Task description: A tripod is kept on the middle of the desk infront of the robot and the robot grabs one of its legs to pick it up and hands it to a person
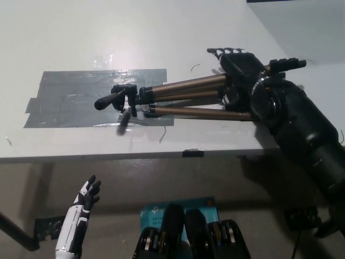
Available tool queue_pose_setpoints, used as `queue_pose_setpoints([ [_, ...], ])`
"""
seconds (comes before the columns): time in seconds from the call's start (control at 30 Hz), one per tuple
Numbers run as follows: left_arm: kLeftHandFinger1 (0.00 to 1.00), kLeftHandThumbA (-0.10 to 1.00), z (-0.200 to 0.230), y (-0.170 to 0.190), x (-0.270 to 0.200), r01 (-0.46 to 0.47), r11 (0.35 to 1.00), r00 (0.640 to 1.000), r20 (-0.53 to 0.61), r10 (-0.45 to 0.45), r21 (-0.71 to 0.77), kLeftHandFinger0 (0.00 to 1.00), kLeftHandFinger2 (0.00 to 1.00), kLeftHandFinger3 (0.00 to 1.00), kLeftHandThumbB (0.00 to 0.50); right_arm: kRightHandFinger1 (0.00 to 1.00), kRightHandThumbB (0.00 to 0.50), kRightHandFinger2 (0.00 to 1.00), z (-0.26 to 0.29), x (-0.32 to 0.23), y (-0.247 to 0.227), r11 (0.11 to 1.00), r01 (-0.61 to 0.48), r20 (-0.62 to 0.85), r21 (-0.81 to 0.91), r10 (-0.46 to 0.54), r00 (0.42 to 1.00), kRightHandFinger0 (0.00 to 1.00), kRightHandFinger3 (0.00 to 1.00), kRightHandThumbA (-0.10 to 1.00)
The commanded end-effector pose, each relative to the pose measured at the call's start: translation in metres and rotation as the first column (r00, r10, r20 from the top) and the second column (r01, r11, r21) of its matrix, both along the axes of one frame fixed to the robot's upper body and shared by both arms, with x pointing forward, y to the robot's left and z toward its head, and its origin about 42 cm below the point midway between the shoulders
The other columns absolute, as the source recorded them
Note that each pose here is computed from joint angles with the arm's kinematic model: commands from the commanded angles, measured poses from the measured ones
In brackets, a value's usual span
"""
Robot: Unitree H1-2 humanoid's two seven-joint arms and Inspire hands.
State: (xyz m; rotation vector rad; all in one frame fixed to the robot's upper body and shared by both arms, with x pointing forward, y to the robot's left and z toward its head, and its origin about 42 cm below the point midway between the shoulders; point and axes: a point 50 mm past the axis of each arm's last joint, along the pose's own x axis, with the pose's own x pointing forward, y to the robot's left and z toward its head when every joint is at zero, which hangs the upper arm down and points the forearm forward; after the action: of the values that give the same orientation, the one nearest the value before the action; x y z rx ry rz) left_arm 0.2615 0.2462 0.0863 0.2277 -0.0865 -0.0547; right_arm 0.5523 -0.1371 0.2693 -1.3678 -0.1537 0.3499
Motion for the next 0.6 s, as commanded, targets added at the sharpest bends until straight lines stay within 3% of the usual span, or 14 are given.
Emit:
queue_pose_setpoints([
  [0.0,1.00,1.00,0.012,-0.002,0.004,0.033,0.999,0.998,0.050,-0.033,0.004,1.00,1.00,1.00,0.035,1.00,0.286,1.00,0.041,0.008,0.014,0.999,-0.038,0.206,0.033,0.031,0.978,1.00,1.00,0.90],
  [0.03,1.00,1.00,0.012,-0.002,0.003,0.033,0.999,0.998,0.045,-0.033,0.003,1.00,1.00,1.00,0.032,1.00,0.224,0.94,0.041,0.009,0.012,0.995,-0.048,0.223,0.092,0.027,0.975,1.00,0.87,0.67],
  [0.07,1.00,1.00,0.012,-0.001,0.003,0.033,0.999,0.998,0.047,-0.033,0.005,1.00,1.00,1.00,0.031,0.48,0.200,0.56,0.039,0.009,0.011,0.988,-0.041,0.247,0.147,0.004,0.969,0.46,0.53,0.34],
  [0.13,1.00,1.00,0.013,0.000,0.004,0.032,0.999,0.998,0.045,-0.032,0.017,1.00,1.00,1.00,0.004,0.17,0.195,0.35,0.036,0.009,0.009,0.980,-0.056,0.320,0.189,-0.008,0.947,0.03,0.39,-0.07],
  [0.17,1.00,1.00,0.013,0.000,0.004,0.033,0.999,0.998,0.045,-0.034,0.022,1.00,1.00,1.00,0.003,0.15,0.195,0.38,0.035,0.008,0.009,0.977,-0.070,0.347,0.201,-0.004,0.938,0.01,0.40,-0.09],
  [0.2,1.00,0.97,0.013,0.000,0.004,0.036,0.999,0.998,0.047,-0.037,0.023,1.00,1.00,1.00,0.000,0.21,0.178,0.53,0.035,0.007,0.007,0.971,-0.085,0.366,0.223,-0.003,0.930,0.00,0.51,-0.10],
  [0.23,1.00,0.93,0.014,0.000,0.006,0.038,0.999,0.998,0.052,-0.039,0.023,1.00,1.00,1.00,0.000,0.35,0.179,0.71,0.037,0.006,0.007,0.968,-0.096,0.398,0.232,-0.004,0.918,0.00,0.66,-0.10],
  [0.33,1.00,0.87,0.015,0.000,0.008,0.041,0.999,0.997,0.060,-0.042,0.021,1.00,1.00,1.00,0.002,0.62,0.171,0.97,0.045,0.004,0.008,0.959,-0.133,0.446,0.249,0.008,0.895,0.11,0.92,-0.10],
  [0.4,1.00,0.86,0.015,0.000,0.008,0.040,0.999,0.997,0.059,-0.042,0.023,1.00,1.00,1.00,0.004,0.69,0.167,1.00,0.046,0.003,0.008,0.958,-0.143,0.458,0.248,0.014,0.889,0.16,0.94,-0.10],
  [0.43,1.00,0.87,0.016,0.001,0.008,0.042,0.999,0.997,0.059,-0.043,0.033,1.00,1.00,1.00,0.000,0.70,0.176,1.00,0.047,0.002,0.008,0.957,-0.160,0.480,0.243,0.025,0.877,0.19,0.90,-0.10],
  [0.47,1.00,0.87,0.016,0.001,0.008,0.044,0.998,0.997,0.060,-0.046,0.036,1.00,1.00,1.00,0.000,0.67,0.175,0.99,0.047,0.002,0.009,0.954,-0.170,0.491,0.246,0.028,0.870,0.17,0.85,-0.10],
  [0.57,1.00,0.89,0.017,0.000,0.009,0.046,0.998,0.997,0.056,-0.048,0.032,1.00,1.00,1.00,0.007,0.64,0.178,0.96,0.048,0.001,0.011,0.952,-0.177,0.501,0.249,0.030,0.865,0.15,0.84,-0.10],
])
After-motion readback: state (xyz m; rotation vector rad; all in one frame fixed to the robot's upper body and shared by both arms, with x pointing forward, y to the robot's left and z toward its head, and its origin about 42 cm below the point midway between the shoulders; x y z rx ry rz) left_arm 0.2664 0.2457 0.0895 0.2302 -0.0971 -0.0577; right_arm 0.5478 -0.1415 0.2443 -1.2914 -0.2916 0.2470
